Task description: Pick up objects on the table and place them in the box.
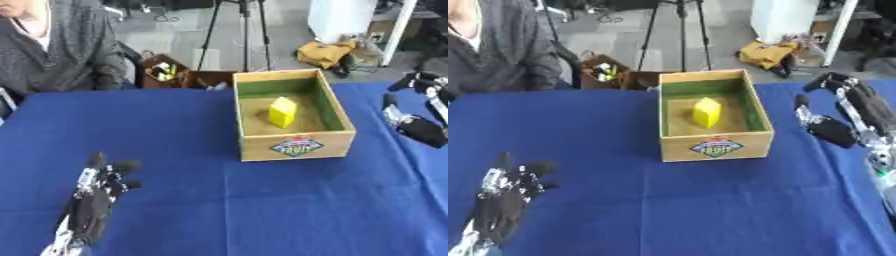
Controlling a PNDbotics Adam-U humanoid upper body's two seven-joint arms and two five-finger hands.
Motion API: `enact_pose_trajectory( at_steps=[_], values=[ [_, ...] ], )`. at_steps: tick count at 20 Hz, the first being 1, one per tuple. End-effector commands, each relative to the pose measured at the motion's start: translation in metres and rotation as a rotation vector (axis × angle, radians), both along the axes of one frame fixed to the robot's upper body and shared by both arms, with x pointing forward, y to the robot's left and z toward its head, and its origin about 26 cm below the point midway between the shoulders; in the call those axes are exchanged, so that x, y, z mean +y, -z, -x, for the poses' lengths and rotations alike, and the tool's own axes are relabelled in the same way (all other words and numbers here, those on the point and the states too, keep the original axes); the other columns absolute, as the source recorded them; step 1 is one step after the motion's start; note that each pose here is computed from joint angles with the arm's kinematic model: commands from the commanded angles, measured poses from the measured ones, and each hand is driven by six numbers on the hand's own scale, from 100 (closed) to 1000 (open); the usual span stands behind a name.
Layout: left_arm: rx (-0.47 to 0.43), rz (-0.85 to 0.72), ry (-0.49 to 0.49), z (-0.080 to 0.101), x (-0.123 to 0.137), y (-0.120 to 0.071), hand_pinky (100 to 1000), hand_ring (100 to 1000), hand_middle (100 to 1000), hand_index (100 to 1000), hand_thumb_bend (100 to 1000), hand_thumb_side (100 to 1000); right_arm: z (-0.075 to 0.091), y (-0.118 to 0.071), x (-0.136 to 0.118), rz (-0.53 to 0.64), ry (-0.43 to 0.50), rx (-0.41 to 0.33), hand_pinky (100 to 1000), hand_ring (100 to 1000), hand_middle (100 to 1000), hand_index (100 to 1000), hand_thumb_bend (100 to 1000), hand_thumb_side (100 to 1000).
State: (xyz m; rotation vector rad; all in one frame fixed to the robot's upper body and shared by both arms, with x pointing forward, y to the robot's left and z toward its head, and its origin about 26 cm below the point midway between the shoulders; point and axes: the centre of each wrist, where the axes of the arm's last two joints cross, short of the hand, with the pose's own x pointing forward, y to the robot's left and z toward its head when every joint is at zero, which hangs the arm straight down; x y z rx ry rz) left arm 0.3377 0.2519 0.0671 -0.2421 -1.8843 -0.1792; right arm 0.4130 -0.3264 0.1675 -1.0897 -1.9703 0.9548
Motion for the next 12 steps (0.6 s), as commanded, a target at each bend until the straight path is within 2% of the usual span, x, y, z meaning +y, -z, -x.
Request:
enact_pose_trajectory(
  at_steps=[1, 7, 12],
  values=[
    [-0.05, -0.015, -0.037, -0.002, 0.012, -0.016, 730, 881, 708, 655, 359, 1000, 0.009, -0.001, 0.019, -0.123, -0.018, -0.065, 655, 833, 652, 697, 100, 845],
    [-0.05, -0.011, -0.038, -0.003, 0.011, -0.017, 730, 881, 707, 655, 361, 1000, 0.035, 0.045, 0.046, -0.321, -0.003, 0.027, 614, 805, 613, 675, 100, 871],
    [-0.039, -0.01, -0.028, -0.001, 0.009, -0.013, 730, 882, 707, 655, 361, 1000, 0.063, 0.064, 0.056, -0.427, 0.007, 0.091, 621, 801, 607, 664, 100, 876]
  ],
)
